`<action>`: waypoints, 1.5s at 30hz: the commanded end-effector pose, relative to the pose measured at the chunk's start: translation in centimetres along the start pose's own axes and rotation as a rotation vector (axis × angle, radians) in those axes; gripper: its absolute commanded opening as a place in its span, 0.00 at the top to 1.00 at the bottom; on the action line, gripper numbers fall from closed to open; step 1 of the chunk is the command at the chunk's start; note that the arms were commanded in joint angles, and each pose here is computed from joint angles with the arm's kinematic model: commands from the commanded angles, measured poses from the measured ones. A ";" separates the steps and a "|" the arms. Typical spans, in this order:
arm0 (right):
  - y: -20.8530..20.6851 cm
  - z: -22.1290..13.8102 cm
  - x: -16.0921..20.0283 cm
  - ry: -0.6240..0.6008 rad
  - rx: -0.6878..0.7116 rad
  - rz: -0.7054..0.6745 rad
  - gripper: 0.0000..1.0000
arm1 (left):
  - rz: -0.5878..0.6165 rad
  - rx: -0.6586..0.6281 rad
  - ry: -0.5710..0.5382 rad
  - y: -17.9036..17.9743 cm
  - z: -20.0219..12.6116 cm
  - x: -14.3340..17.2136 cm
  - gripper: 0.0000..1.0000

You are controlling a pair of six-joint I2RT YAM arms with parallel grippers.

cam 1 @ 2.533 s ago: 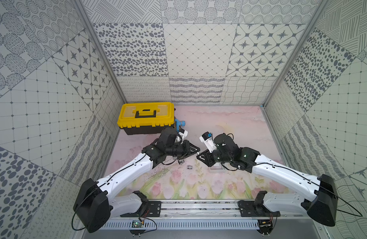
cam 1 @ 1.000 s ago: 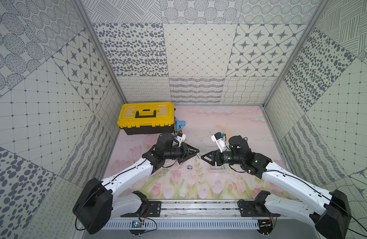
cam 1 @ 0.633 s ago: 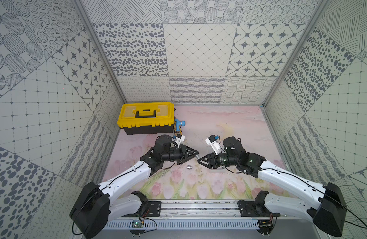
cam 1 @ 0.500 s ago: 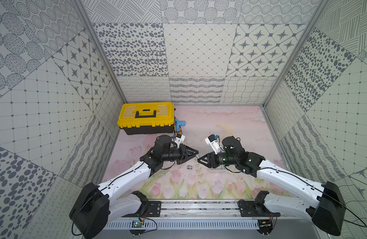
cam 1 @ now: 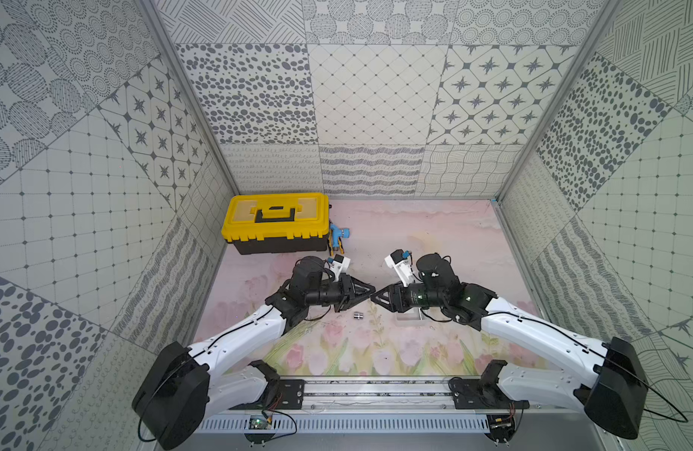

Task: Put the socket on the desktop into the storage box
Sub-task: Pick up the socket head at the center of the board, then place the socket head in the storage box.

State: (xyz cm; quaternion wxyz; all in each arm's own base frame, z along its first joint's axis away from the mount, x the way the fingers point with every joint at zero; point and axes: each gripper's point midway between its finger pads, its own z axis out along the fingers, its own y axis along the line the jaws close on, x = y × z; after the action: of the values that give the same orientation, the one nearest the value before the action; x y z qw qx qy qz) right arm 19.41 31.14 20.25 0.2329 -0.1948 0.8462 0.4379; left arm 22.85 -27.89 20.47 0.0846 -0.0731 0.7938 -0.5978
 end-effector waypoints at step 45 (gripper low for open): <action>-11.4 -6.4 -1.0 -0.155 0.644 0.131 1.00 | 0.337 -0.539 -0.073 6.3 -2.6 0.5 0.48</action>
State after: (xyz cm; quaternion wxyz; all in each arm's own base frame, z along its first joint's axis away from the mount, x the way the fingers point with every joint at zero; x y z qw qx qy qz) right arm 24.54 20.34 16.00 0.2999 -0.0401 0.9366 0.1768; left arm 22.78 -24.99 18.70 0.1800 -0.0361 0.8746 -0.4487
